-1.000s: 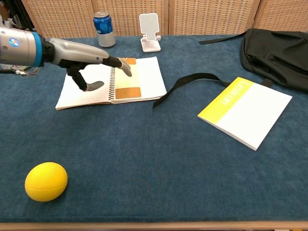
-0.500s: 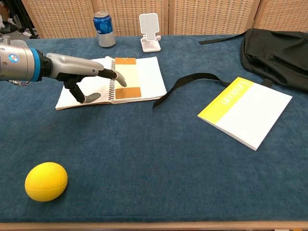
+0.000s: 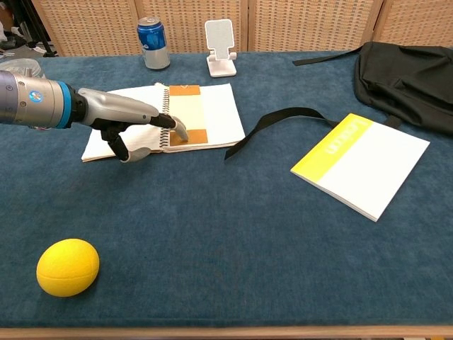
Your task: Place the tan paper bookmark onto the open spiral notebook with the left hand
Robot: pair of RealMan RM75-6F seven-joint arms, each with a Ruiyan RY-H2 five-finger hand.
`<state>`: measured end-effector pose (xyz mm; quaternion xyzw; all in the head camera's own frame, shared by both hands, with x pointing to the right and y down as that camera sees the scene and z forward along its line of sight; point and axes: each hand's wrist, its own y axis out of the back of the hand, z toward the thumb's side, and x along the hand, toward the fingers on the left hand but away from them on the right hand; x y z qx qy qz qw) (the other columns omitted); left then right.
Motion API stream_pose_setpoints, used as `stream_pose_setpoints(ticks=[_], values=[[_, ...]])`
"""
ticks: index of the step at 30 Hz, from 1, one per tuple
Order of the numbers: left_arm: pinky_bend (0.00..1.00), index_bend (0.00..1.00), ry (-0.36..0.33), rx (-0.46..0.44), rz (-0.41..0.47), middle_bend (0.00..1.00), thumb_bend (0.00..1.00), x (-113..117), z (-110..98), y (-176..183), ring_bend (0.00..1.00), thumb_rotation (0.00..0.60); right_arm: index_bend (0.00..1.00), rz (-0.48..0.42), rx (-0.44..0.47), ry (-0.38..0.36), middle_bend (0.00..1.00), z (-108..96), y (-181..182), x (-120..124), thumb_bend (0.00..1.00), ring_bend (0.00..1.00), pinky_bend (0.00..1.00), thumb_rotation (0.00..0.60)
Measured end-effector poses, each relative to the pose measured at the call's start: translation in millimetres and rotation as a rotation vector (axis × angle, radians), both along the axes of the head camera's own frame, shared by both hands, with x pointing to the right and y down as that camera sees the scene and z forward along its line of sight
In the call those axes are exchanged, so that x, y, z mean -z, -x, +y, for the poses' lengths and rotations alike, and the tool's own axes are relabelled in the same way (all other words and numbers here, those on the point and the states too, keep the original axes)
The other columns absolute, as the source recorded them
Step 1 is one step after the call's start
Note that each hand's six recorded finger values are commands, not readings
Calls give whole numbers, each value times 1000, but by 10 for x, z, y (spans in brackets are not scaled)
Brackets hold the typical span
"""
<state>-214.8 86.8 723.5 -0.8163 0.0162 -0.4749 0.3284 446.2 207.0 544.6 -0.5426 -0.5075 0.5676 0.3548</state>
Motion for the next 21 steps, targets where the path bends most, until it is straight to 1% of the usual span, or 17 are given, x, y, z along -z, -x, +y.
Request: stream_pose_setpoints(ticks=[8, 21], values=[[0, 24, -7, -28, -20, 0, 616, -5, 27, 9, 0, 600, 0, 0, 2, 0, 0, 5, 7, 0, 0, 0, 0, 600], [0, 24, -9, -27, -35, 0, 611, 2, 32, 67, 0, 600, 0, 0, 5, -1, 0, 8, 13, 7, 0, 0, 0, 600]])
